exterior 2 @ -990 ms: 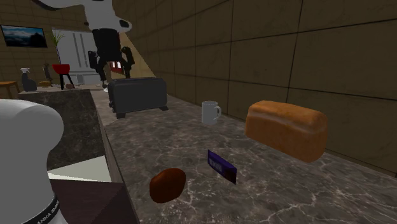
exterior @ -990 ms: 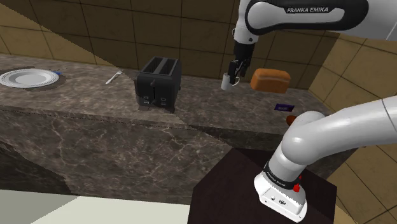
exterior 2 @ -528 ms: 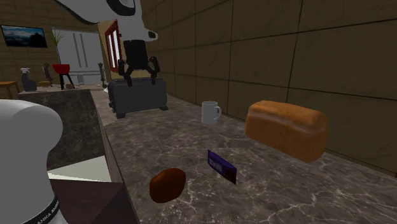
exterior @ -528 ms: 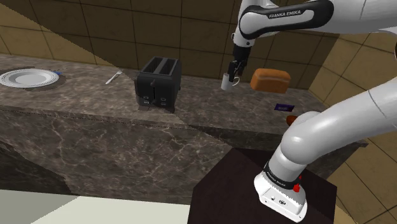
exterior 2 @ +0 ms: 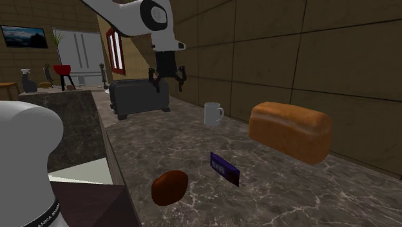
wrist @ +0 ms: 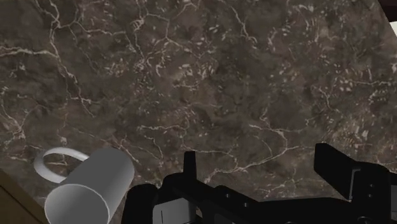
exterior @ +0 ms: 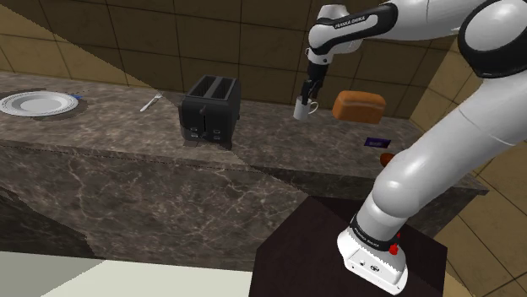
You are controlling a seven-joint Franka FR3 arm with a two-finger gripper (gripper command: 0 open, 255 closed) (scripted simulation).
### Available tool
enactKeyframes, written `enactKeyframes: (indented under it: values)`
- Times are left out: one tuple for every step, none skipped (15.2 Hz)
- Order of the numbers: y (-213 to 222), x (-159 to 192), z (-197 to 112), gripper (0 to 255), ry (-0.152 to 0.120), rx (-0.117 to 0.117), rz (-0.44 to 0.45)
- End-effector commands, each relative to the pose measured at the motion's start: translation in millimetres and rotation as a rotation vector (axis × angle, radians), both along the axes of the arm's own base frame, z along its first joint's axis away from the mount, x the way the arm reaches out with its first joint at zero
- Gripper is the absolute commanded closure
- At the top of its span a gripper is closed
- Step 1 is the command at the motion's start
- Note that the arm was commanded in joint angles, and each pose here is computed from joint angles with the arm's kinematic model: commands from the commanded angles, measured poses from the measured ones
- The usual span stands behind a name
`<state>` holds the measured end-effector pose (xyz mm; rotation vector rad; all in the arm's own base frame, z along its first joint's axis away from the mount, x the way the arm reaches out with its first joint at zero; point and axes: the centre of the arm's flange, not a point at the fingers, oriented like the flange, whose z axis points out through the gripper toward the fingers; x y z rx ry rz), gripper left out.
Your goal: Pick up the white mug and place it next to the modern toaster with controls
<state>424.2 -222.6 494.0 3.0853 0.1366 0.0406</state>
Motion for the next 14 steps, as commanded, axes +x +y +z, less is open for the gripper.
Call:
enactKeyframes:
  values:
    - [-22.4,12.0,-8.1,0,-0.006,0.005,0.009]
    - [-33.2,18.9,-11.9,0,-0.008,0.008,0.013]
    - [-44.0,25.9,-15.8,0,-0.011,0.012,0.017]
    - [-54.7,32.9,-19.7,0,-0.013,0.015,0.021]
    - [-65.4,40.0,-23.6,0,-0.016,0.018,0.025]
    - [-76.0,47.1,-27.6,0,-0.018,0.022,0.029]
    - [-86.6,54.3,-31.5,0,-0.021,0.025,0.033]
    - [-97.2,61.5,-35.5,0,-0.023,0.028,0.037]
    - [-107.7,68.8,-39.5,0,-0.026,0.032,0.041]
    - [-118.2,76.1,-43.5,0,-0.028,0.035,0.045]
    - [-128.6,83.5,-47.5,0,-0.031,0.038,0.049]
    - [-139.0,90.9,-51.6,0,-0.033,0.042,0.053]
    - [-149.4,98.4,-55.6,0,-0.036,0.045,0.057]
    - [-154.0,101.8,-57.4,0,-0.037,0.046,0.059]
